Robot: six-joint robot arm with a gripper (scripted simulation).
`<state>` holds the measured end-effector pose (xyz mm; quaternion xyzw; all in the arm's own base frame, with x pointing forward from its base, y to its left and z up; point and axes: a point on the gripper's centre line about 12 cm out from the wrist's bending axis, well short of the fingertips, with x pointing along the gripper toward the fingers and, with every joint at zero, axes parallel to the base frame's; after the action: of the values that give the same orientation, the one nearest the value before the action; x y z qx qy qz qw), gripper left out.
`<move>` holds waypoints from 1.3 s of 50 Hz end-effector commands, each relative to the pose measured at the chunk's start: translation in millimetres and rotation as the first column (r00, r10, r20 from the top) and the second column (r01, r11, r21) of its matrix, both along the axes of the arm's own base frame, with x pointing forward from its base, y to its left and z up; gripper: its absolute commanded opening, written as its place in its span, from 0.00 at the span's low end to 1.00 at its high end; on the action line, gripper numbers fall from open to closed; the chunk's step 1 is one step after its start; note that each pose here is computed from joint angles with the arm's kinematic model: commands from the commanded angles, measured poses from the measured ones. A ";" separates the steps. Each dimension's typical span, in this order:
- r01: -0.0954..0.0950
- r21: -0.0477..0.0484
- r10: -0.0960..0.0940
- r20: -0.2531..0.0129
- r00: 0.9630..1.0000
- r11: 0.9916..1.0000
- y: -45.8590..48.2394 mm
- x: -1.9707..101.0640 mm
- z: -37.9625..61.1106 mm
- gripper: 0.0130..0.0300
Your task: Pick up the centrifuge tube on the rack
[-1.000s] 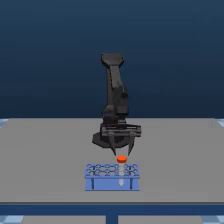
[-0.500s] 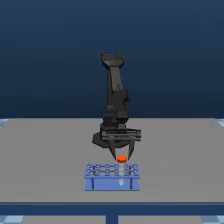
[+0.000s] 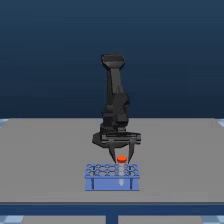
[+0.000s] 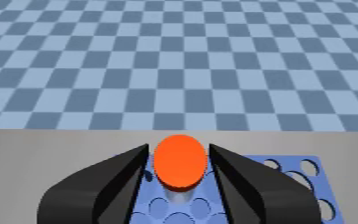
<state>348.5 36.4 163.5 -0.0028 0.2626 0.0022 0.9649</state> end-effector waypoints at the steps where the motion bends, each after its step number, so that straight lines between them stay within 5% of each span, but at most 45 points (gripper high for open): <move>1: 0.006 0.004 -0.006 0.008 1.000 1.000 -0.4 0.5 0.2 1.00; 10: 0.006 0.004 -0.006 0.008 1.000 1.000 -0.4 0.5 0.2 1.00; 11: 0.006 0.004 -0.006 0.008 1.000 1.000 -0.4 0.5 0.2 0.00; 40: 0.006 0.004 -0.006 0.007 1.000 1.000 -0.5 0.4 1.1 0.00; 65: 0.006 0.004 -0.006 0.007 1.000 1.000 -0.5 0.4 16.9 0.00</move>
<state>349.1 35.4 179.3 0.0037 0.2560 -0.0033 0.9667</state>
